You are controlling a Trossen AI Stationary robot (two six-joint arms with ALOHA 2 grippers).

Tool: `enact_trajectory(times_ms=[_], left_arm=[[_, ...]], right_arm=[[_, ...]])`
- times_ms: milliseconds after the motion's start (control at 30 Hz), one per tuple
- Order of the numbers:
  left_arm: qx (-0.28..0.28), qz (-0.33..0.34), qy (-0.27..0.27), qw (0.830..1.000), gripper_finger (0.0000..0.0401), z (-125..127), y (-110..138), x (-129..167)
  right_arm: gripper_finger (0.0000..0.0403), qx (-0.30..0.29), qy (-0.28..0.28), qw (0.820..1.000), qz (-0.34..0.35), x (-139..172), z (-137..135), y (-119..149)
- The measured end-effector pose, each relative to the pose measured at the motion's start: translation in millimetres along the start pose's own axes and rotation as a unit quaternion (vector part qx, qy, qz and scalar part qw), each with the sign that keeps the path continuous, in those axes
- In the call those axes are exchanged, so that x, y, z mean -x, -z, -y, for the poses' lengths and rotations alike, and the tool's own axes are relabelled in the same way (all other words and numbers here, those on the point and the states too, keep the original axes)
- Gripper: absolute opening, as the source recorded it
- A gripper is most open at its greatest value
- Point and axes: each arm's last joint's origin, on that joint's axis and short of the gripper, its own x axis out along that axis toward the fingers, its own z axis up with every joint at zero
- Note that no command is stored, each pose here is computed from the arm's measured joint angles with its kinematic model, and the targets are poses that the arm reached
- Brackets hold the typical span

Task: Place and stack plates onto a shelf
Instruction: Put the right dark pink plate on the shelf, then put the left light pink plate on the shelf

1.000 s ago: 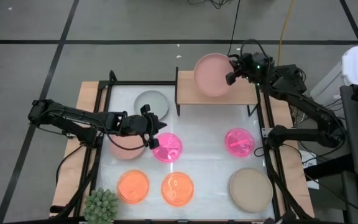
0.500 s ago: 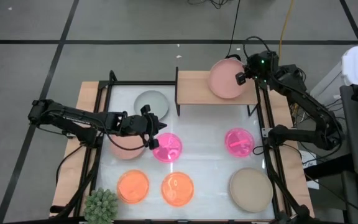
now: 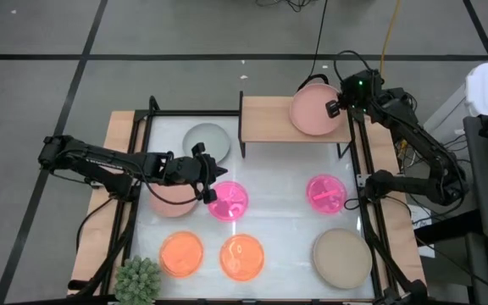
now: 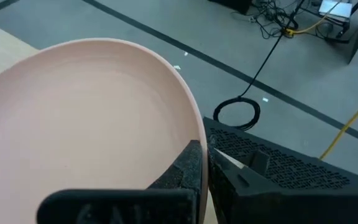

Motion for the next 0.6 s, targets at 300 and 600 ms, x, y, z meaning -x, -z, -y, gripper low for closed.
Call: enact_trajectory(times_ms=[300, 600], left_arm=[[0.002, -0.002, 0.000, 1.000, 0.0004, 0, 0, 0], [0.000, -0.007, -0.001, 1.000, 0.0004, 0, 1, 0]], right_arm=[[0.0029, 0.009, 0.027, 1.000, 0.000, -12, -2, 12], [0.0115, -0.003, 0.023, 1.000, 0.020, -6, -2, 10]])
